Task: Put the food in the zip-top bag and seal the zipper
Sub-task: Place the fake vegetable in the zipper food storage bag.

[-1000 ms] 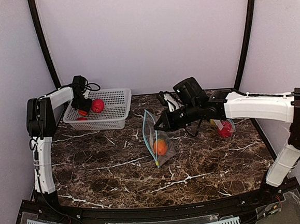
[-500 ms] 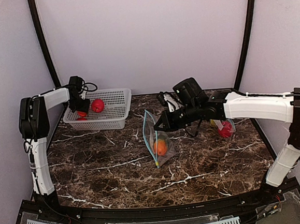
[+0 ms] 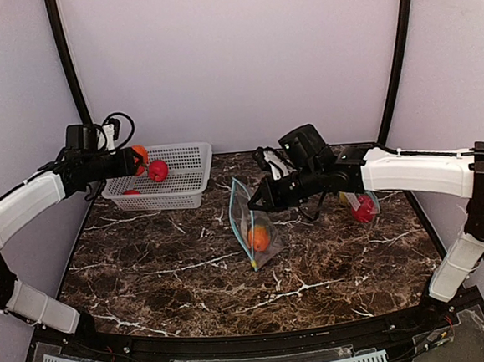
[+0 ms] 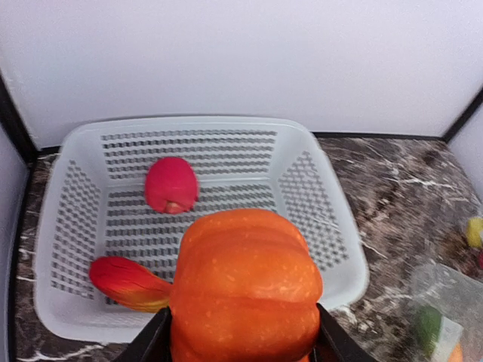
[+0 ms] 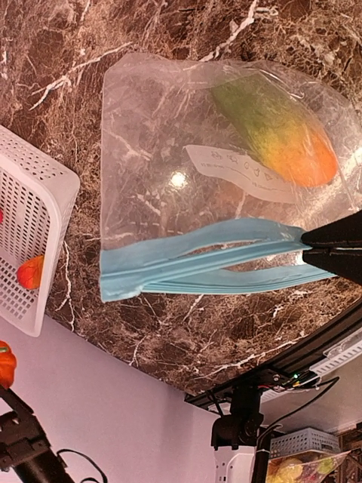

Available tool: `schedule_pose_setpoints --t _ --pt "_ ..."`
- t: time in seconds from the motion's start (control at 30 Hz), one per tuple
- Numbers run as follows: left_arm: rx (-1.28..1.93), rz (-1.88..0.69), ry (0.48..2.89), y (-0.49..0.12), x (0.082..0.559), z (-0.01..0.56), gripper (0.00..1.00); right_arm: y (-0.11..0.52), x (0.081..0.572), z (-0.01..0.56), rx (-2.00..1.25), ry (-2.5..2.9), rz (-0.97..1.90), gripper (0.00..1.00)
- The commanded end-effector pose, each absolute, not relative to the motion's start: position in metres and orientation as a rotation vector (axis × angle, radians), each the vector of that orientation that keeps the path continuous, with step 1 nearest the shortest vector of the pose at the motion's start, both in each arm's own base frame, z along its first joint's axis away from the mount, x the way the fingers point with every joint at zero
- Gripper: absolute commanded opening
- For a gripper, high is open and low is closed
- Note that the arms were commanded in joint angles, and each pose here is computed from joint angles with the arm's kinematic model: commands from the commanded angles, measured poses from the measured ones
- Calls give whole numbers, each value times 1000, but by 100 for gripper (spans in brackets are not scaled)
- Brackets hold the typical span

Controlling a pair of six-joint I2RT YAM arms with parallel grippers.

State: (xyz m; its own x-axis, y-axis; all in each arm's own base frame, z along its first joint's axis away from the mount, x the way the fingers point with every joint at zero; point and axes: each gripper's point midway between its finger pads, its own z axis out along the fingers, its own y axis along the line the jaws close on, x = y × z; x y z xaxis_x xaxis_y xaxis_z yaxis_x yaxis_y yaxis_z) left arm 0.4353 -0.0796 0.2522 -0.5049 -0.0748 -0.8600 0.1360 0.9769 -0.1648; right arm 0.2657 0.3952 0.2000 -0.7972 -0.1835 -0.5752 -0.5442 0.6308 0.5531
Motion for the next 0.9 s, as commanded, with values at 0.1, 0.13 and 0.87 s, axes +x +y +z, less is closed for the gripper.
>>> schedule_pose_setpoints --t 0.1,0.13,0.87 --pt "284 -742 2022 -189 343 279 50 402 271 214 -592 2336 1027 0" --pt "288 -786 2026 -196 335 278 50 402 271 214 -593 2336 1026 0" --pt "689 -1342 1925 -346 233 271 49 401 269 221 -587 2328 1020 0"
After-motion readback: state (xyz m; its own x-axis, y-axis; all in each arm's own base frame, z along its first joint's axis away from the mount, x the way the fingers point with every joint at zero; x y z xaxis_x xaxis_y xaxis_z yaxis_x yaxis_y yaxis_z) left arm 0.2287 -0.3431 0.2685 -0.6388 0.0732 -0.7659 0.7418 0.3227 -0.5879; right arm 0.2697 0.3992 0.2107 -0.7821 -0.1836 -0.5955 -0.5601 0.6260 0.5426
